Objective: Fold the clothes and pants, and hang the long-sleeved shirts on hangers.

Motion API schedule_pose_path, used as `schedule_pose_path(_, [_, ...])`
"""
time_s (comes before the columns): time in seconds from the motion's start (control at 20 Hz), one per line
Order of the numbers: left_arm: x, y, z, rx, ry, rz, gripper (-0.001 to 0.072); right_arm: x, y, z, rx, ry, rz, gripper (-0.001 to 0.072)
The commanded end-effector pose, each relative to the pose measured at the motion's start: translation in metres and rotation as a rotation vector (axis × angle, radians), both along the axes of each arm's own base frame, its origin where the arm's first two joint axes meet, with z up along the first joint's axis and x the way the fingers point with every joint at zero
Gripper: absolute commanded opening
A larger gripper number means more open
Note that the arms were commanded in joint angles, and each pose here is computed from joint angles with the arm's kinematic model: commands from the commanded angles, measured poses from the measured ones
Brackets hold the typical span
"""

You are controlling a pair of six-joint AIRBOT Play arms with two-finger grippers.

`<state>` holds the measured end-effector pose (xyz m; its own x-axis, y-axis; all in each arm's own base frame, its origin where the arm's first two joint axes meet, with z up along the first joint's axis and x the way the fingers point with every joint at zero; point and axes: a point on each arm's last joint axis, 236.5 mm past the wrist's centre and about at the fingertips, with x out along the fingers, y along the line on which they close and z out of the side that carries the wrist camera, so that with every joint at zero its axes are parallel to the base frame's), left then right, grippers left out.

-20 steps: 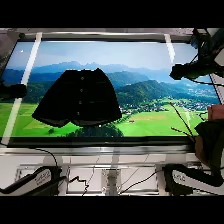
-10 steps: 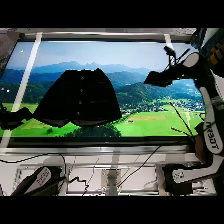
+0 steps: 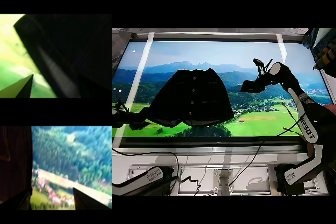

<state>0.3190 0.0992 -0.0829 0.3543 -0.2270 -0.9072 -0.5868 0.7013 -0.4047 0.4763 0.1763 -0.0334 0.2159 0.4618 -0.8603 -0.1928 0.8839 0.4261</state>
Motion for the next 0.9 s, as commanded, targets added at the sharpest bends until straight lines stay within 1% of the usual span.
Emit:
schedule_pose_path(0.0, [0.025,0.004,-0.013,-0.03,-0.064,0.076,0.0612,0.025,0.001,0.002,0.0,-0.093,-0.047,0.0587])
schedule_pose_path(0.15, [0.035,0.012,-0.015,-0.002,-0.102,0.085,0.0611,0.027,0.003,-0.012,0.003,-0.068,-0.063,0.0587])
schedule_pose_path(0.3, [0.045,0.02,-0.013,0.055,-0.144,0.074,0.061,0.017,0.017,-0.037,0.067,0.038,-0.085,0.0586])
schedule_pose_path(0.35, [0.048,0.019,-0.012,0.058,-0.153,0.077,0.0612,0.013,0.024,-0.042,0.098,0.073,-0.089,0.0586])
schedule_pose_path(0.4, [0.047,0.011,-0.011,0.025,-0.145,0.074,0.0615,0.011,0.029,-0.047,0.126,0.098,-0.092,0.0587])
schedule_pose_path(0.45, [0.043,0.003,-0.009,0.003,-0.128,0.034,0.0616,0.012,0.031,-0.049,0.134,0.104,-0.095,0.0587])
schedule_pose_path(0.55, [0.035,0.003,-0.003,0.026,-0.105,-0.041,0.0616,0.018,0.032,-0.045,0.136,0.087,-0.095,0.0586])
schedule_pose_path(0.75, [0.026,0.002,0.024,0.03,-0.124,-0.069,0.0615,0.035,0.034,-0.026,0.146,0.024,-0.097,0.0586])
schedule_pose_path(0.85, [0.017,0.009,0.033,0.092,-0.115,-0.101,0.0615,0.043,0.033,-0.021,0.148,-0.005,-0.108,0.0586])
